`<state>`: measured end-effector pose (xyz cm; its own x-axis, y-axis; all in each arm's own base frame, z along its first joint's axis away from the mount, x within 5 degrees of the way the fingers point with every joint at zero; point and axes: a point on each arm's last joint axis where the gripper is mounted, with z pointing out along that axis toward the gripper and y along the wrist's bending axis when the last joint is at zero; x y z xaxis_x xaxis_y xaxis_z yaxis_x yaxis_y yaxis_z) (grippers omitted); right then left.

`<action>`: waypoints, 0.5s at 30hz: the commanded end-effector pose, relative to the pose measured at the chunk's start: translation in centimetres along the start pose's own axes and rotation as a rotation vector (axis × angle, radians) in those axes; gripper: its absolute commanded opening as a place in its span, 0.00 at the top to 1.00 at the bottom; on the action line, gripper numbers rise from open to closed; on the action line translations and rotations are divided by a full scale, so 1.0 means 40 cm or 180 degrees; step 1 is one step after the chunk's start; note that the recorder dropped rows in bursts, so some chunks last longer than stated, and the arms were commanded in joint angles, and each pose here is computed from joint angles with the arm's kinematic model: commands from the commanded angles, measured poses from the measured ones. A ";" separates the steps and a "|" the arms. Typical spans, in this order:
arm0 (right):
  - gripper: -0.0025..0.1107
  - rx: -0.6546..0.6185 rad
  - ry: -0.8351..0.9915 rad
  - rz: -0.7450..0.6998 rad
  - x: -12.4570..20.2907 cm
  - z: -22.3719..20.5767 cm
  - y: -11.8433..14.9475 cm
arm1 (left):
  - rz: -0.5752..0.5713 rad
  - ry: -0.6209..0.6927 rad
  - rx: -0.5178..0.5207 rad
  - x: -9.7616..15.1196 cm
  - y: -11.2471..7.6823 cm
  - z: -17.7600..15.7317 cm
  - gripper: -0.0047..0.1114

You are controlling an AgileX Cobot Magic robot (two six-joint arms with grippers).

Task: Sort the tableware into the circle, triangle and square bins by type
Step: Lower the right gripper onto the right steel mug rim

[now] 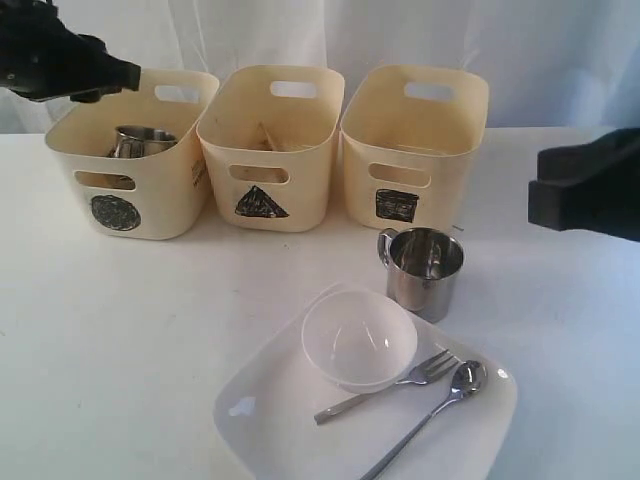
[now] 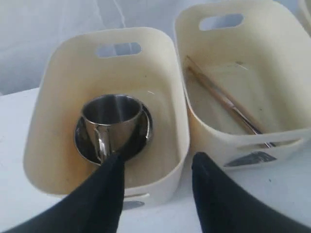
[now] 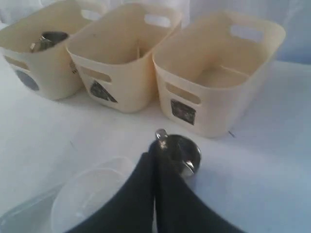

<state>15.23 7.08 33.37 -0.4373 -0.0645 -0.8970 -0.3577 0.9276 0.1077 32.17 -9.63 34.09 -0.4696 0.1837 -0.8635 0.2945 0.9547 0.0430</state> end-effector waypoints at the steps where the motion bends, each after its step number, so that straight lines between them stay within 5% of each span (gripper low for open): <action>1: 0.98 0.0269 0.0352 -0.0033 0.009 -0.005 -0.021 | 0.0019 0.0195 0.0193 0.056 -0.049 -0.023 0.53; 15: 0.98 0.0521 0.1379 -0.0081 -0.071 0.138 -0.020 | 0.0085 0.0313 0.0820 0.153 -0.214 -0.028 0.53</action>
<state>19.79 8.20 33.71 -0.7121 -0.1599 -0.6837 -0.2488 0.9680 0.0328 26.72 -15.59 29.04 -0.5429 0.2430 -0.8039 0.4786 0.8761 -0.0584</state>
